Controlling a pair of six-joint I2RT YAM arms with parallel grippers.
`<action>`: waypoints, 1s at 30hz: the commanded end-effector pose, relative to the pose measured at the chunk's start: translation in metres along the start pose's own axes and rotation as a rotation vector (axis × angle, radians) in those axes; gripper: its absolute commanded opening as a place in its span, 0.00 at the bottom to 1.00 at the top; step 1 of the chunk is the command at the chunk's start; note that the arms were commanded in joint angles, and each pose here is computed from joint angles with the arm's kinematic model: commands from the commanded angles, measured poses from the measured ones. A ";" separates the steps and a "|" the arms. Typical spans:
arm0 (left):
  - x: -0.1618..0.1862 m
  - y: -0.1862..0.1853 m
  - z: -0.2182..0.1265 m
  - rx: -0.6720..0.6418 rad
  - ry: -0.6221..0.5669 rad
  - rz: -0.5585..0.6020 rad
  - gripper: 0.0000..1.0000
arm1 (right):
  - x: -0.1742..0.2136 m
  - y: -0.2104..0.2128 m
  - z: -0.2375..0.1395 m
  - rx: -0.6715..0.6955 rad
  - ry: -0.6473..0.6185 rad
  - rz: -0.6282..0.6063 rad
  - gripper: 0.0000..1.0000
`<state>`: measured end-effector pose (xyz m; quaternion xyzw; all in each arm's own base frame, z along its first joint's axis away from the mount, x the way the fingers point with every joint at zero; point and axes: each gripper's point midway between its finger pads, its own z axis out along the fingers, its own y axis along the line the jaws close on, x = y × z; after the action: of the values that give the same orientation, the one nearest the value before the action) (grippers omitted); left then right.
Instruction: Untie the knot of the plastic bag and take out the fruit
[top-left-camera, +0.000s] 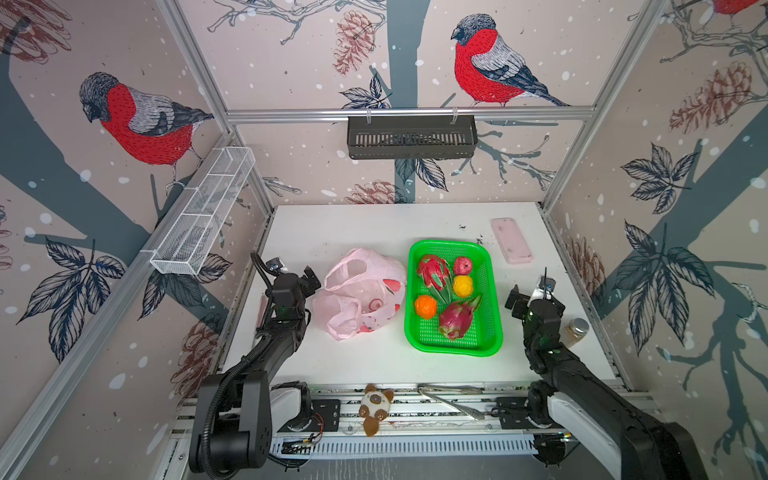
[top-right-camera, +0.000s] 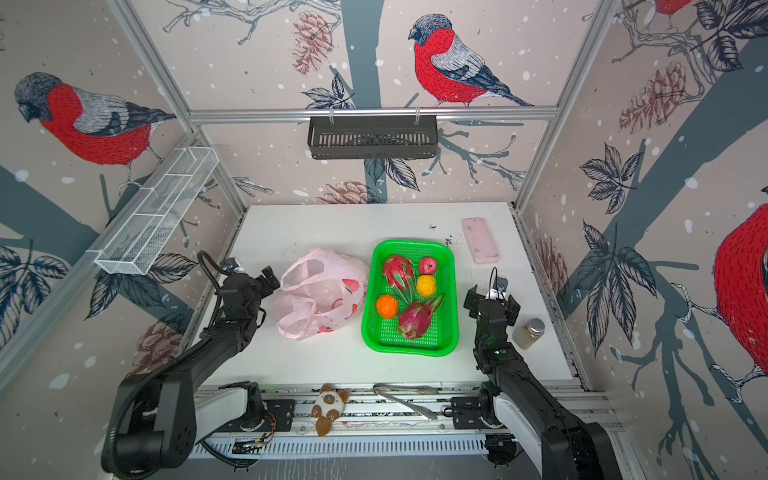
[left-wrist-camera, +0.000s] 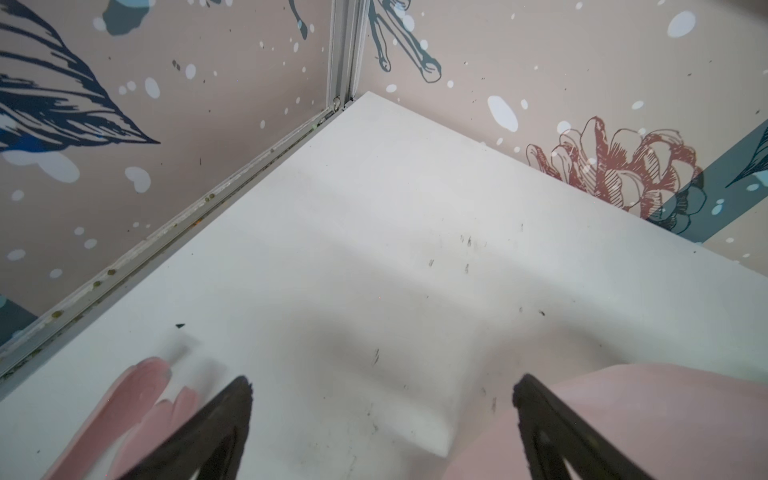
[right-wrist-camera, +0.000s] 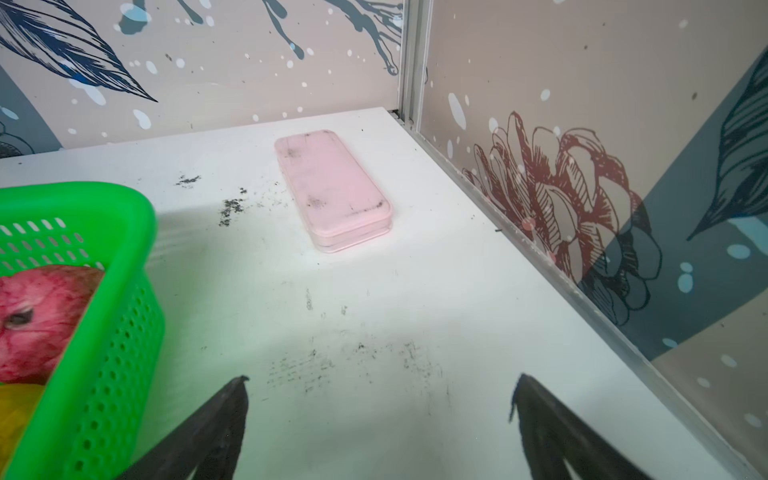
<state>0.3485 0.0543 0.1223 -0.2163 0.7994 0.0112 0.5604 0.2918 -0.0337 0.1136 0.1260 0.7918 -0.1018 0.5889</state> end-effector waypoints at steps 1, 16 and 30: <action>-0.032 -0.011 -0.003 0.064 -0.193 0.011 0.98 | -0.048 0.004 -0.002 -0.051 -0.227 0.078 1.00; -0.024 -0.036 -0.027 0.200 -0.362 0.236 0.99 | -0.041 0.024 0.042 -0.111 -0.271 0.016 1.00; -0.007 -0.031 0.002 0.163 -0.302 0.221 0.99 | -0.034 0.025 0.065 -0.075 -0.156 0.010 1.00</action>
<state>0.3528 0.0273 0.1241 -0.0734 0.7309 0.0398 0.6773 0.3672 -0.0319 0.1276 0.0964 0.7442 -0.0753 0.6567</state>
